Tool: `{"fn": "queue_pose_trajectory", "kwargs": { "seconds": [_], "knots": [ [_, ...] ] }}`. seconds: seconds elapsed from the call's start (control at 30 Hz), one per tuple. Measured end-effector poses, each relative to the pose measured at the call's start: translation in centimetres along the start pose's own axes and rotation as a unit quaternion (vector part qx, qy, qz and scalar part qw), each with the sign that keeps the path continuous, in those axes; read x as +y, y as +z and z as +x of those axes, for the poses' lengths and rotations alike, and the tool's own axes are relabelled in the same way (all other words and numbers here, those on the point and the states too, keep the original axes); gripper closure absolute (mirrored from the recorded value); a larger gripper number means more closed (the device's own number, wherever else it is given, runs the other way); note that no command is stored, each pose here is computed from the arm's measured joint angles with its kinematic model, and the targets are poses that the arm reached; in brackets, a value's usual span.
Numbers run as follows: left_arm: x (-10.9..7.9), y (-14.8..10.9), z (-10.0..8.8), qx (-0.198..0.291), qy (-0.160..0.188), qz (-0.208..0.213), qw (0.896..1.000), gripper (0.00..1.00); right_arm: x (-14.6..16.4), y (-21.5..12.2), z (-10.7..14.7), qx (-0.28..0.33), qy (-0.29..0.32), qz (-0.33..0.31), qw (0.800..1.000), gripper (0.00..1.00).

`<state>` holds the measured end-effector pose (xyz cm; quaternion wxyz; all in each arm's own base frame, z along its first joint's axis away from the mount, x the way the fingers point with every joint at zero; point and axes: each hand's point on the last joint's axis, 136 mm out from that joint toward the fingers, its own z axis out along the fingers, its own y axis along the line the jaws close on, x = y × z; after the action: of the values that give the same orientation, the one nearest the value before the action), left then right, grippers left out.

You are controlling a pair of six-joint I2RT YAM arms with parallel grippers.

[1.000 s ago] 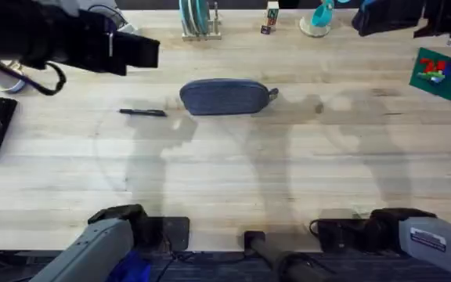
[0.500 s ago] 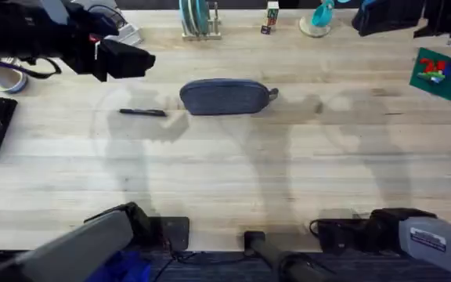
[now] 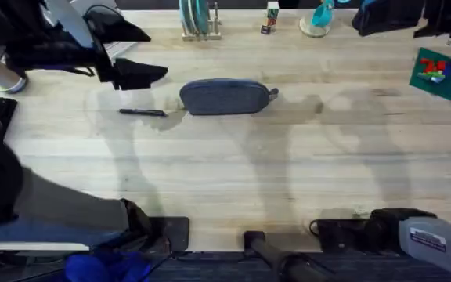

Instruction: Unzip the bag, pick up the pens from the table one at a time and place them inside, then zip the bag closed.

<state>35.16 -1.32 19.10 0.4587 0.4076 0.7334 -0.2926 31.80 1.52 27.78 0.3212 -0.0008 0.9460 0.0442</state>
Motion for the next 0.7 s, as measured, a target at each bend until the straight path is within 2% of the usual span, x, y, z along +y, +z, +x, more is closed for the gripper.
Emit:
{"fn": "queue_pose_trajectory", "kwargs": {
  "seconds": [0.2,0.4,0.7],
  "knots": [
    [0.7,1.5,1.8,-0.035,0.006,0.029,0.999,0.012,0.0,0.0,0.0,0.000,0.000,0.000,1.000,0.006],
    [1.0,2.2,2.4,-0.064,0.026,0.040,0.997,0.013,0.0,0.0,0.0,0.000,0.000,0.000,1.000,0.005],
    [0.1,4.8,3.4,-0.065,0.024,0.080,0.994,0.012,0.0,0.0,0.0,0.000,0.000,0.000,1.000,0.005]
  ]
}}
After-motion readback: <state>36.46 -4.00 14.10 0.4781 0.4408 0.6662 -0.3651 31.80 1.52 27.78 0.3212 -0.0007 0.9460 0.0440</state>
